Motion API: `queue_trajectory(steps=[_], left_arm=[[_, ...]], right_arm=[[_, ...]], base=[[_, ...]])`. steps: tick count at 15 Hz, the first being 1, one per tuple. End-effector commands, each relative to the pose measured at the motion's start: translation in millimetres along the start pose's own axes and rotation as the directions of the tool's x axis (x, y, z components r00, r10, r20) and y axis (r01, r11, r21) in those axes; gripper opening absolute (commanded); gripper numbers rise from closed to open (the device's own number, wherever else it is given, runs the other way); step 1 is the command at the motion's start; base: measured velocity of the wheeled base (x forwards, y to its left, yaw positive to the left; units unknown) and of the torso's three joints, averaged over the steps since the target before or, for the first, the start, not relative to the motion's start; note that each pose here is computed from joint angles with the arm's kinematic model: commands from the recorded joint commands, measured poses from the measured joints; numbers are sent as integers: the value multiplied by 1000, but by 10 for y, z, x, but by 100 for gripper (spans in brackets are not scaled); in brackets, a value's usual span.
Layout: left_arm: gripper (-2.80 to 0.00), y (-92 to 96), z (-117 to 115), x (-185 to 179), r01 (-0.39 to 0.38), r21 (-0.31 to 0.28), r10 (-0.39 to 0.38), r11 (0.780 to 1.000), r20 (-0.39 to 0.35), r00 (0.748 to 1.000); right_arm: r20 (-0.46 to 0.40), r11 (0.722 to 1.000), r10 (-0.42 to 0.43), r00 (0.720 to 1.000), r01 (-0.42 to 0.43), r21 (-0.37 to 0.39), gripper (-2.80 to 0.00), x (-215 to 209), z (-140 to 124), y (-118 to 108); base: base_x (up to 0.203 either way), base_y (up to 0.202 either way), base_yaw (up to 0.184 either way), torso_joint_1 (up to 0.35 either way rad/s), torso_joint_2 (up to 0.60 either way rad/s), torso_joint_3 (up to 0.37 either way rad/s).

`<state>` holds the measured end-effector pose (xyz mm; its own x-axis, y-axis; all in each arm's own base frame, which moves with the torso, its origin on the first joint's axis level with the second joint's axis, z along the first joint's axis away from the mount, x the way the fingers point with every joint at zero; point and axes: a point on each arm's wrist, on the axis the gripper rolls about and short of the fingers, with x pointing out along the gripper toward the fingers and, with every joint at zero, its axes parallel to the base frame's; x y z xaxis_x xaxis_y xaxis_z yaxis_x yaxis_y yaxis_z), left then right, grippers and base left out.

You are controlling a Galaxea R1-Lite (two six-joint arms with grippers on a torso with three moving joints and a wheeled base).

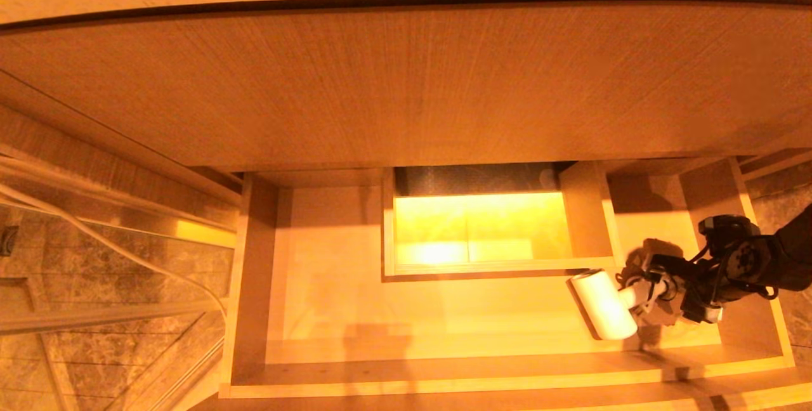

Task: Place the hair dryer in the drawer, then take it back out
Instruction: Take the hairdryer out

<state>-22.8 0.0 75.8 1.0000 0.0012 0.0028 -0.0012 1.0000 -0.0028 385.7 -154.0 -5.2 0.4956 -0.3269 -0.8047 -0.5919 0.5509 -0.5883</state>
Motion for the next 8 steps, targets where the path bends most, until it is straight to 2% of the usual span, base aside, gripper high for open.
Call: queue_trajectory(steps=[1,8], left_arm=[[-280,0,0,0,0,0,0,1000,0,1000],[-280,0,0,0,0,0,0,1000,0,1000]], right_arm=[[-2,1000,0,1000,0,-7,-280,1,0,4],[20,999,-36,999,37,-18,-280,-76,53,-85]], base=[[0,0,0,0,0,0],[0,0,0,0,0,0]])
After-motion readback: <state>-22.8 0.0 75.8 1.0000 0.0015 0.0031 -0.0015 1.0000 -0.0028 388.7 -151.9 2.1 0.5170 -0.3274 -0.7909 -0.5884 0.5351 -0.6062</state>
